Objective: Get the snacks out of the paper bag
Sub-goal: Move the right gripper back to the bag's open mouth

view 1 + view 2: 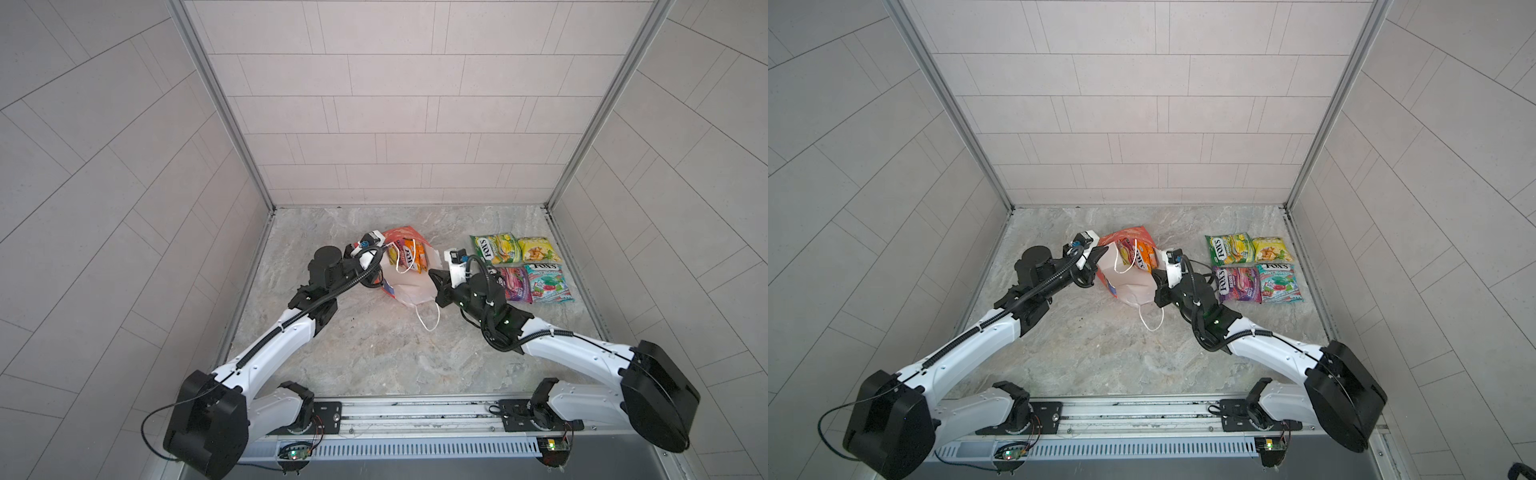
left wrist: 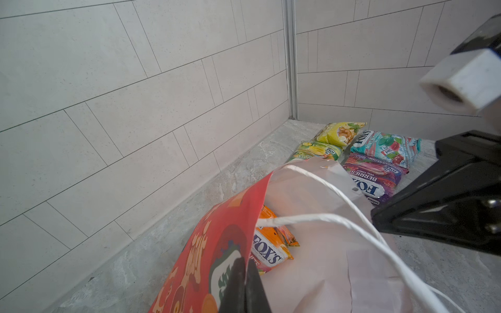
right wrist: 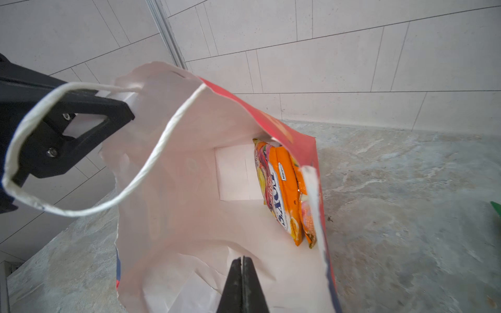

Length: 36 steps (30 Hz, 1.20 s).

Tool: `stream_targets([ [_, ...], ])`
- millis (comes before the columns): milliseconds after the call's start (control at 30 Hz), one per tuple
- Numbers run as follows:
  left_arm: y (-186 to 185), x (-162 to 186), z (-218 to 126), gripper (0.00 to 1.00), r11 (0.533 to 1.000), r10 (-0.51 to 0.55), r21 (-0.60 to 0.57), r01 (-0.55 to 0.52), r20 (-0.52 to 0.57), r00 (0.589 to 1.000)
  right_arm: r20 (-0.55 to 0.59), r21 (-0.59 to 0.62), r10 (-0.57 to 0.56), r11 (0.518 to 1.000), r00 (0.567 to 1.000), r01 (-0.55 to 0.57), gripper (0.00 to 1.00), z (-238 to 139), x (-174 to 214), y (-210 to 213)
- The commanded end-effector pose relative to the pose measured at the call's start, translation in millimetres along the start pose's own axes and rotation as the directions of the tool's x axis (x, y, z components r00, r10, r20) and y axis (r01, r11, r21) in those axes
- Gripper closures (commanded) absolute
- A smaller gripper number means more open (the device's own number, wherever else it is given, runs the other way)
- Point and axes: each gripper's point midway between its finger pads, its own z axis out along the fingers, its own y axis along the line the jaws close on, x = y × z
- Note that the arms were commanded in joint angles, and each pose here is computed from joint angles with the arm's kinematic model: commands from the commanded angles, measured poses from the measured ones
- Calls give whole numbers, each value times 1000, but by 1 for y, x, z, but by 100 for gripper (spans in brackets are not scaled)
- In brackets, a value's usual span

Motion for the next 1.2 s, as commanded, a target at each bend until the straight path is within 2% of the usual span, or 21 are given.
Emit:
stream_targets([
  [0,1,-25,0,100,1000,-8,15,8,60,998,98,48,36,998,995,-41,100,10,-20,-3],
  [133,1,-27,-1,100,1000,-8,13,7,59,998,37,57,7,998,999,-9,100,33,-2,3],
  [300,1,-28,-2,100,1000,-12,14,11,54,998,22,99,-43,994,999,41,100,48,20,5],
  [600,-2,-29,-2,100,1000,-10,26,8,63,998,-49,142,-16,990,999,23,99,71,48,-1],
  [867,-7,-30,-4,100,999,-5,48,1,79,997,-69,187,42,982,997,-29,81,100,47,-18],
  [1033,-7,-30,-6,100,999,5,45,-9,81,997,-75,253,65,967,995,-44,68,104,32,-39],
  [1100,-7,-30,-6,100,999,4,49,-8,81,997,-85,263,82,963,993,-57,60,106,27,-45],
  [1167,-8,-30,-6,100,999,5,54,-10,84,996,-110,271,93,961,990,-60,58,109,27,-47],
])
